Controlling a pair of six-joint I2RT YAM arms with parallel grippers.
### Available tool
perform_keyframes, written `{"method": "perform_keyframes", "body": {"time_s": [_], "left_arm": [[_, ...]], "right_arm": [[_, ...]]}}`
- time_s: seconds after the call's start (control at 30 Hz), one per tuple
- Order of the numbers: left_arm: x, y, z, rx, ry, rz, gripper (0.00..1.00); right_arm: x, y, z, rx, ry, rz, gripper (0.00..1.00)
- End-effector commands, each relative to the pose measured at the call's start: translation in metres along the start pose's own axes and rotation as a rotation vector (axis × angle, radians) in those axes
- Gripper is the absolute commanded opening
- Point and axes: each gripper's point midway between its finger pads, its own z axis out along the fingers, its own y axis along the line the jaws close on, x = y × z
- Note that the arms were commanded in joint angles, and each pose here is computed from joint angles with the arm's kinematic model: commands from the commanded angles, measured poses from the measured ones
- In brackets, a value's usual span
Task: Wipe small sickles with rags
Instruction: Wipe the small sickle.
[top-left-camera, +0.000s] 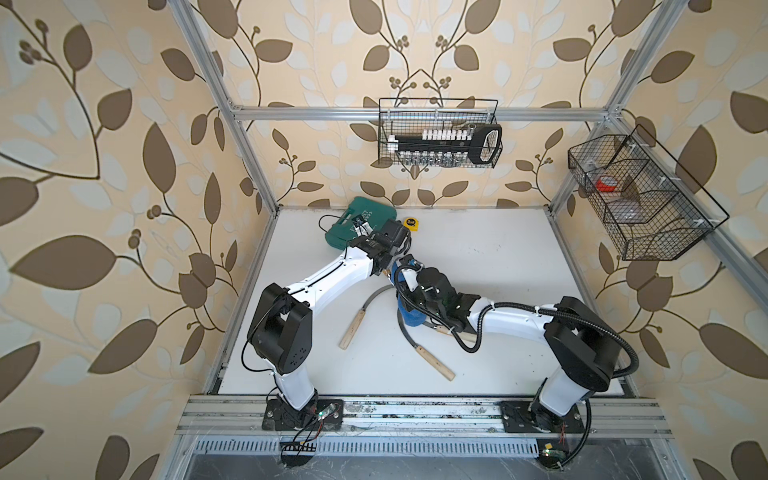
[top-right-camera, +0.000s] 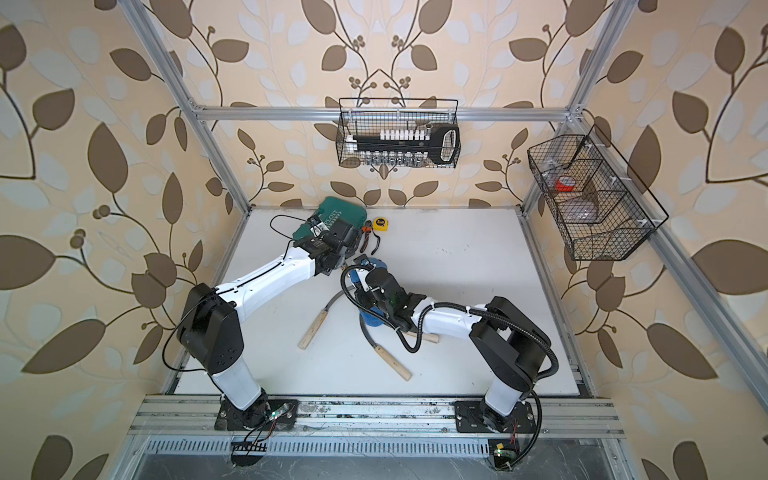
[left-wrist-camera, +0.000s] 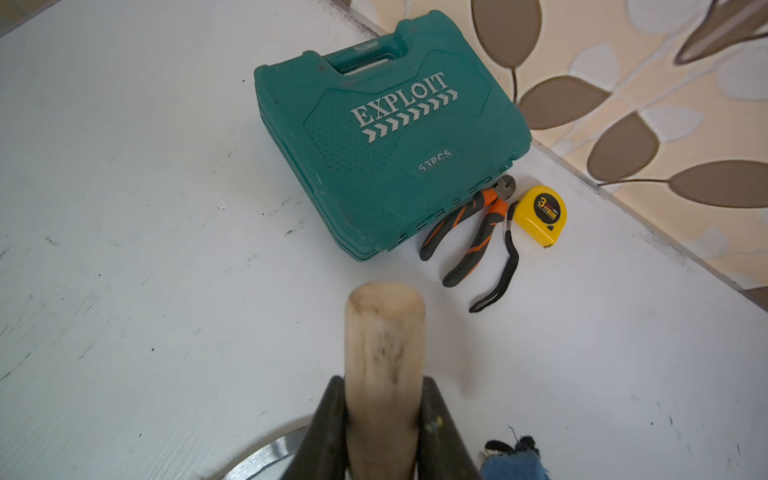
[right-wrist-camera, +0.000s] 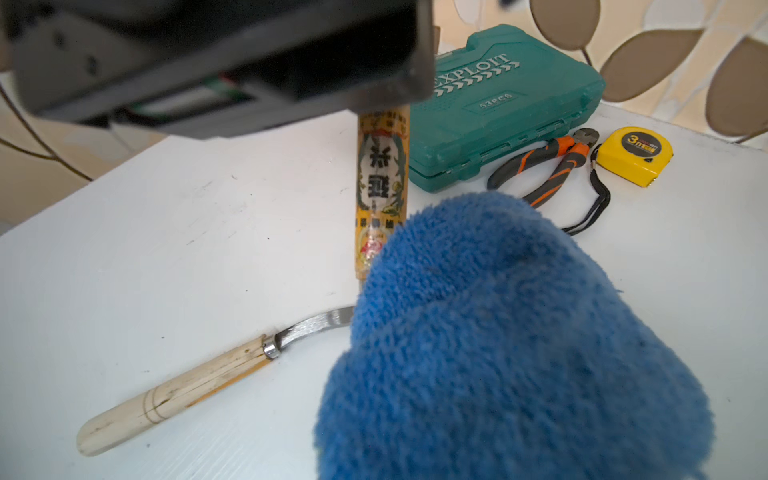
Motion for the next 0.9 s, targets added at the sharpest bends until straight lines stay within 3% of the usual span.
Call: {"method": "perform_keyframes", "body": {"time_s": [0.0, 0.43, 0.87], "left_arm": [[-0.029, -0.017, -0.020, 0.080, -0.057, -0.082, 0.00], [-0.046, -0.025, -0.028, 0.137, -0.119, -0.100, 0.00], [-0.061, -0.018, -0.031, 0.117, -0.149, -0.115, 0.00]], "right_arm": [[0.028, -0.005, 0.010, 0.062, 0.097, -0.070, 0.00], [0.051, -0.040, 0.006, 0.222, 0.120, -0.082, 0.00], [0.071, -0.108, -0.007, 0.357, 0.123, 0.099, 0.00]]}}
